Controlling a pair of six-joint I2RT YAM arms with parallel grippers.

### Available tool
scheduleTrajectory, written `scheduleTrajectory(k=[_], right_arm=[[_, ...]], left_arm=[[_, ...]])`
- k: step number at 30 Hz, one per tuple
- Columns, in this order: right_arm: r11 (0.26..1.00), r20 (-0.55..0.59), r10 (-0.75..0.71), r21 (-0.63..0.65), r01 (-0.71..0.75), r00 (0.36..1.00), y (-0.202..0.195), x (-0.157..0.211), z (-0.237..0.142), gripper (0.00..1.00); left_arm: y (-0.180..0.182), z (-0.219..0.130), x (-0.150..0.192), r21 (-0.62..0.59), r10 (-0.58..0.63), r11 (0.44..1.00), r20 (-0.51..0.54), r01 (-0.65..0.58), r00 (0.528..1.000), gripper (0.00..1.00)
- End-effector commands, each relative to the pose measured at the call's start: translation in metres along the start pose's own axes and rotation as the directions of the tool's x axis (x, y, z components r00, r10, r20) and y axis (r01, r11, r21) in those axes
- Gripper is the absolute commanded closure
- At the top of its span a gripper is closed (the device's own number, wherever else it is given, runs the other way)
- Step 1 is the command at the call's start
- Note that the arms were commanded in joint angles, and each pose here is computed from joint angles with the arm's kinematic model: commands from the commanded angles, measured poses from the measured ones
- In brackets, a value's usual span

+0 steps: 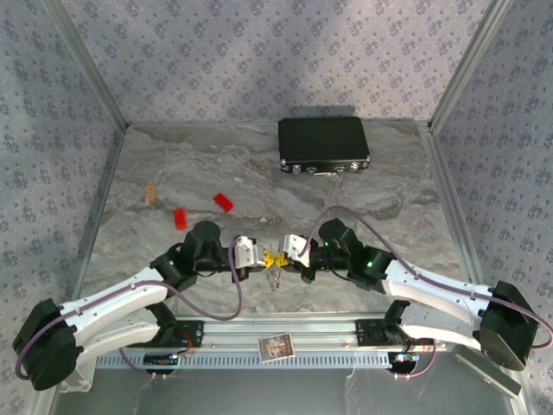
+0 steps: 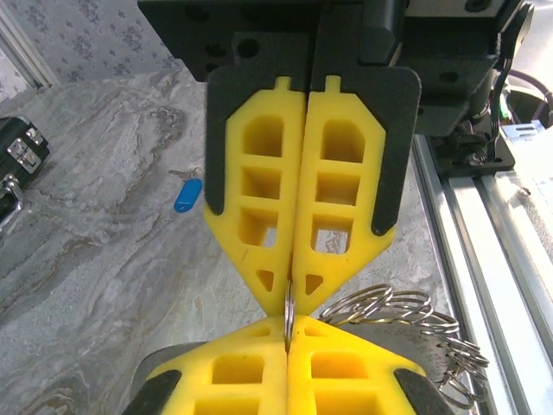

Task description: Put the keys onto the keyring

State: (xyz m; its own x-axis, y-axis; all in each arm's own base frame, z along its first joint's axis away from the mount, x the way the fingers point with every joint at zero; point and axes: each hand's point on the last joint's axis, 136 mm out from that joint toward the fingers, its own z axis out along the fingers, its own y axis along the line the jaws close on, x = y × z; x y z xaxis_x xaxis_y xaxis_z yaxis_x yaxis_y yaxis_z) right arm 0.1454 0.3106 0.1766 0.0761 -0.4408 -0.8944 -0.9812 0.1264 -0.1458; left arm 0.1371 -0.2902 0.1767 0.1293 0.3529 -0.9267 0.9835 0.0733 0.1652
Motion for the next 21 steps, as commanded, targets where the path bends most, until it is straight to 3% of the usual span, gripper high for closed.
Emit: scheduleTrajectory(k=[1, 6, 11, 17, 21], right_arm=[[0.999, 0.024, -0.020, 0.043, 0.019, 1.000, -0.008, -0.018, -0.009, 0.75], [0.991, -0.019, -0.030, 0.133, 0.032, 0.999, -0.012, -0.009, -0.042, 0.73], [0.998, 0.040, -0.011, 0.055, 0.009, 0.999, 0.013, -0.024, -0.053, 0.76], [0.998, 0.132, -0.036, -0.051, 0.044, 0.991, 0.044, -0.041, -0.023, 0.78], [0.998, 0.171, -0.040, 0.051, 0.031, 0.984, 0.027, -0.043, -0.002, 0.79]], left_arm=[[0.002, -0.004, -0.024, -0.005, 0.033, 0.999, 0.059, -0.032, 0.998, 1.00], [0.029, -0.009, -0.027, -0.131, -0.090, 0.987, -0.006, 0.089, 0.996, 1.00], [0.059, -0.010, -0.025, -0.273, -0.294, 0.927, -0.095, 0.259, 0.951, 1.00], [0.080, -0.007, -0.013, -0.423, -0.554, 0.789, -0.175, 0.446, 0.814, 1.00], [0.084, -0.004, -0.014, -0.517, -0.667, 0.695, -0.203, 0.500, 0.717, 1.00]])
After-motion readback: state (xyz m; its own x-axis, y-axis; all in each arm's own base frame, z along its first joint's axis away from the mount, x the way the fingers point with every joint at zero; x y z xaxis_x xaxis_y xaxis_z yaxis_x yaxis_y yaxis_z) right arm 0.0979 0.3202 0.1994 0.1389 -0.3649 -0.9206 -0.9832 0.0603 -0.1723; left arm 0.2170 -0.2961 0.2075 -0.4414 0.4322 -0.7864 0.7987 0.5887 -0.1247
